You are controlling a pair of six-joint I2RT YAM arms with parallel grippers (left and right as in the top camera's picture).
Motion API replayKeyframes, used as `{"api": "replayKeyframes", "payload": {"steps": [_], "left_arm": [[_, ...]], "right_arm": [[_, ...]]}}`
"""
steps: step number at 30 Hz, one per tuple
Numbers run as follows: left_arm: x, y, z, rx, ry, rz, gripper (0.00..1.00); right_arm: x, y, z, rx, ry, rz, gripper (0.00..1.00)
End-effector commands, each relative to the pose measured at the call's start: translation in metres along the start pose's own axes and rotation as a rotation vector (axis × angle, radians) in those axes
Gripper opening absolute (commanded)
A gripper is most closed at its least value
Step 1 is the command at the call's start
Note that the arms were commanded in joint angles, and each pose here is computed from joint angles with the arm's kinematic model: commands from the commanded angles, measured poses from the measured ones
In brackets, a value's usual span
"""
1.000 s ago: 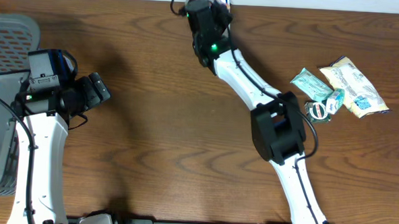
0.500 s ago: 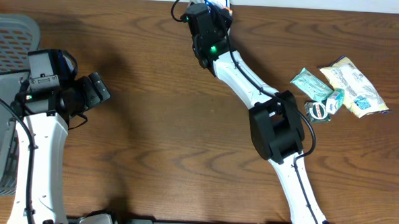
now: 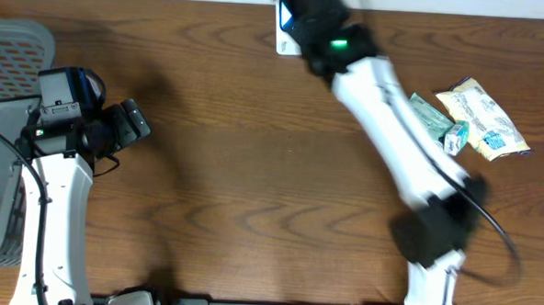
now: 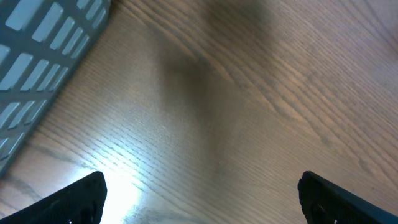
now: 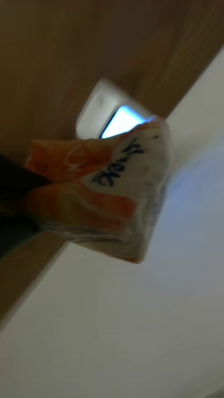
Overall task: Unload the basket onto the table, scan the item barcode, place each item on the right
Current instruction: 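Carry the orange pack right and drop it on the table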
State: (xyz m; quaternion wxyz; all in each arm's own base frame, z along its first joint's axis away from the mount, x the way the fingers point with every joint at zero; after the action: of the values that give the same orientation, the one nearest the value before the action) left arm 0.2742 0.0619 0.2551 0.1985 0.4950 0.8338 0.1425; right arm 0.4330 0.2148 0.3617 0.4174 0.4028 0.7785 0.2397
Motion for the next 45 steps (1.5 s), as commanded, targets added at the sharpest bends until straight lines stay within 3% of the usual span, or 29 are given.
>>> {"api": "replayKeyframes", "payload": {"steps": [1,6,10,15,25,27,33,39,44,45], "left_arm": [[0.000,0.005,-0.006,-0.025,0.004,0.016,0.98],[0.000,0.005,-0.006,-0.025,0.004,0.016,0.98],[0.000,0.005,-0.006,-0.025,0.004,0.016,0.98],[0.000,0.005,-0.006,-0.025,0.004,0.016,0.98],[0.000,0.005,-0.006,-0.025,0.004,0.016,0.98],[0.000,0.005,-0.006,-0.025,0.004,0.016,0.98],[0.000,0.005,-0.006,-0.025,0.004,0.016,0.98],[0.000,0.005,-0.006,-0.025,0.004,0.016,0.98],[0.000,0.005,-0.006,-0.025,0.004,0.016,0.98],[0.000,0.005,-0.006,-0.025,0.004,0.016,0.98]], "right_arm": [[-0.046,-0.001,-0.070,-0.038,0.196,0.447,0.01],[-0.108,-0.060,-0.123,0.206,0.069,0.772,0.01],[-0.142,-0.123,-0.119,0.509,-0.070,0.931,0.01],[-0.148,-0.171,-0.083,0.722,-0.140,0.953,0.05],[-0.121,-0.262,-0.020,0.908,-0.173,0.979,0.08],[-0.116,-0.274,-0.013,0.921,-0.177,0.984,0.12],[-0.118,-0.281,-0.011,0.906,-0.182,0.988,0.51],[-0.131,-0.246,-0.054,0.825,-0.134,0.943,0.54],[-0.137,-0.196,-0.142,0.516,-0.083,0.924,0.55],[-0.136,-0.189,-0.163,0.448,-0.085,0.921,0.68]]}}
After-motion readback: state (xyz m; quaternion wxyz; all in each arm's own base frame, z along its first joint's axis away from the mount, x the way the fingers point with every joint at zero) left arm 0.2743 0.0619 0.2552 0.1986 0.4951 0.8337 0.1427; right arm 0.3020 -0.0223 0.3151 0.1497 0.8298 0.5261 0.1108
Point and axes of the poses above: each gripper's point midway between its finger pads, its own z axis out along the fingers, its own x axis along the line the jaws close on, y = z × x, the point moved 10 cm from there along -z, back along the fingers, and after that the axes turned 4 degrees about z, right-handed, at the moved point
